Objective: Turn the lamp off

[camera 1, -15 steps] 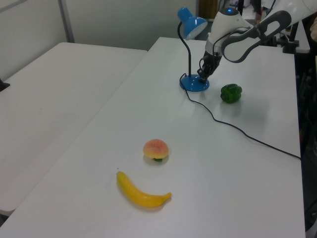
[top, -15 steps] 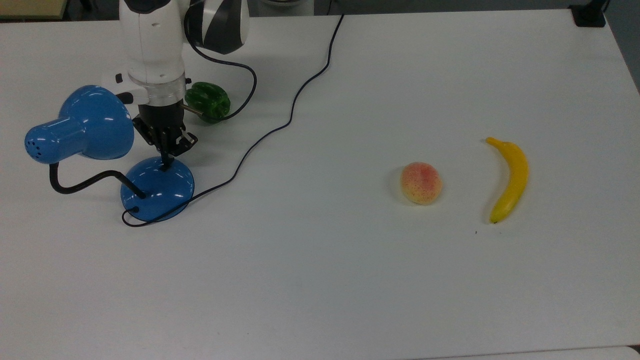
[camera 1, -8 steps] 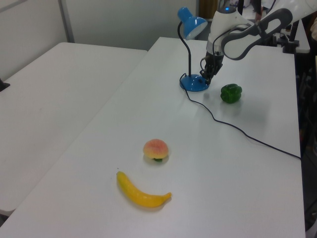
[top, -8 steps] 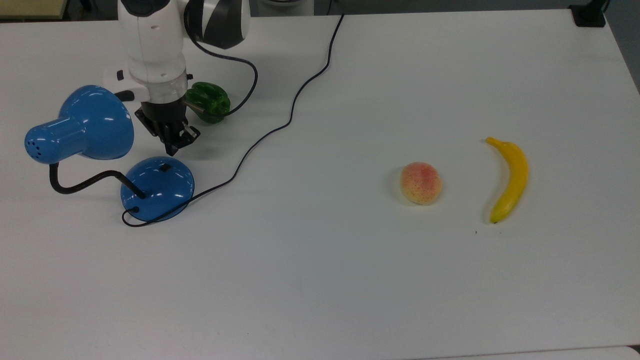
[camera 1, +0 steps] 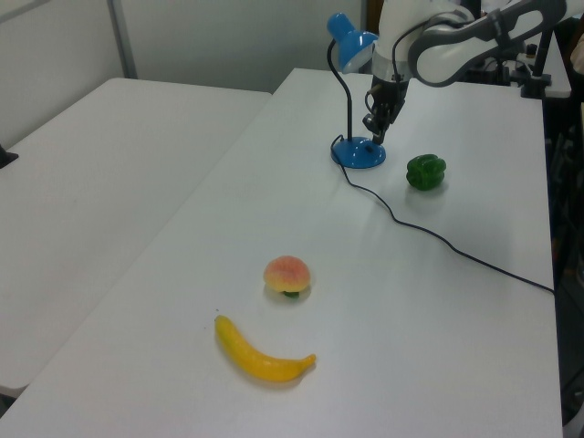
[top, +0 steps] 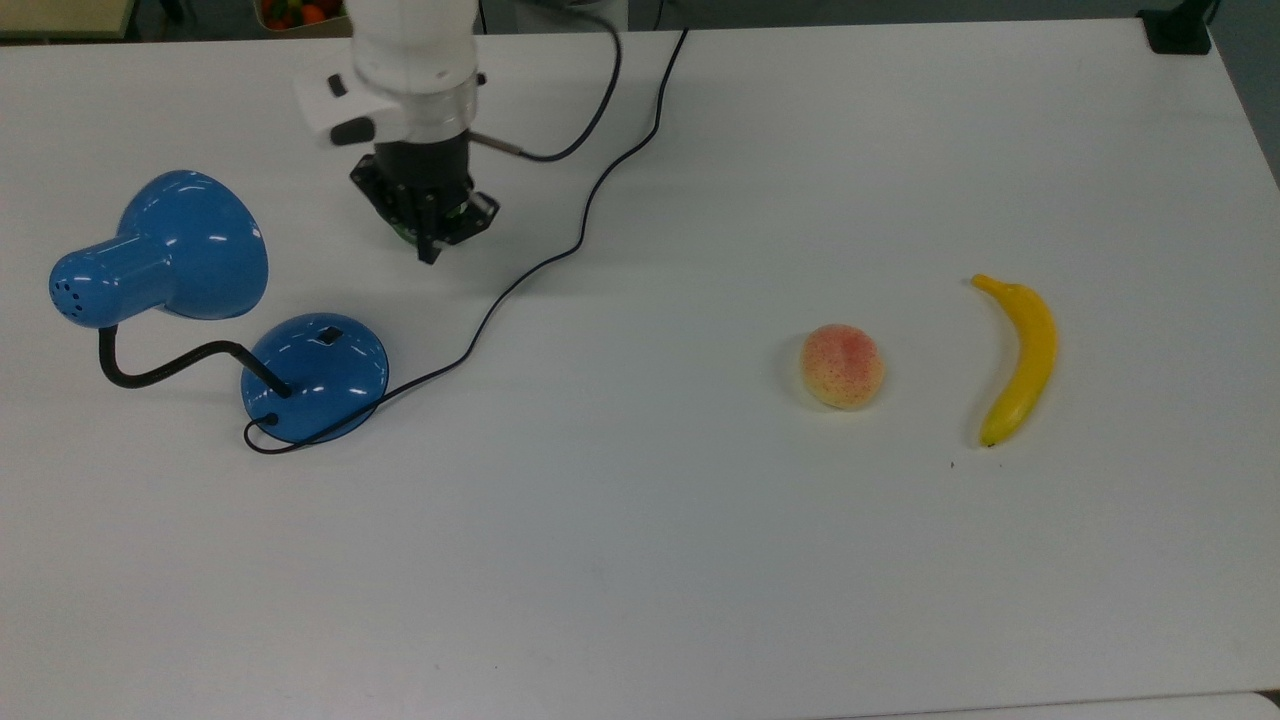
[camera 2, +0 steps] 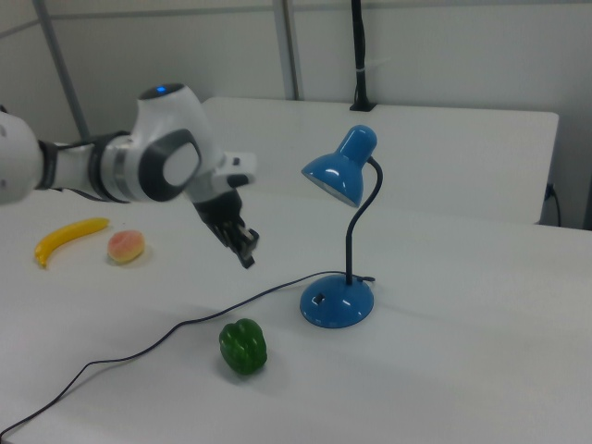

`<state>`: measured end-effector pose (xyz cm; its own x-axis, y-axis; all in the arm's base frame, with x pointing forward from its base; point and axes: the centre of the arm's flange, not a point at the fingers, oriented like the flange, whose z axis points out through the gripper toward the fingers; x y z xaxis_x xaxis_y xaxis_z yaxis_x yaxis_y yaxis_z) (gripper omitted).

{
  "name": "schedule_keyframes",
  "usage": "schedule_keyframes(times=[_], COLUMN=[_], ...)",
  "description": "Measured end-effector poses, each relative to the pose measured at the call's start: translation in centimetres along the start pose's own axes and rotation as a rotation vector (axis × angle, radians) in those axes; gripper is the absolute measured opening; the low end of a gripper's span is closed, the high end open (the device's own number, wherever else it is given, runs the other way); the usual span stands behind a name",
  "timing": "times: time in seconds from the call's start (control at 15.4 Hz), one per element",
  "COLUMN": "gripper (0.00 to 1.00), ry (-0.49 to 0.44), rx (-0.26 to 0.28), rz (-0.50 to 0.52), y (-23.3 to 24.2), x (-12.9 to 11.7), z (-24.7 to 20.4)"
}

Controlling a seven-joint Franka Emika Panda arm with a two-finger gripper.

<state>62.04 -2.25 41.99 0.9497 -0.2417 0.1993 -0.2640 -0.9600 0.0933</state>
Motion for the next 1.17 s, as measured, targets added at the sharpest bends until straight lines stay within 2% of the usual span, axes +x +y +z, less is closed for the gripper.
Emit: schedule_keyframes(times=[0.45,0.71,0.97,1.04,1.17], gripper=[0.01,0.01,0.01,0.05,0.24], ry=[-0.057,-0.138,-0.179,-0.185,-0.189], rx=[-0.026,0.011,0.02,0.021,0.025], rz=[-0.158,-0.291,-0.364,-0.378,-0.38], y=[-4.3,-4.8,-3.6,-3.2,-2.3], x=[-1.4,-2.3,-2.4,-2.4,-2.1], z=[-8.6,-12.6,-15.3,-15.7,-16.2])
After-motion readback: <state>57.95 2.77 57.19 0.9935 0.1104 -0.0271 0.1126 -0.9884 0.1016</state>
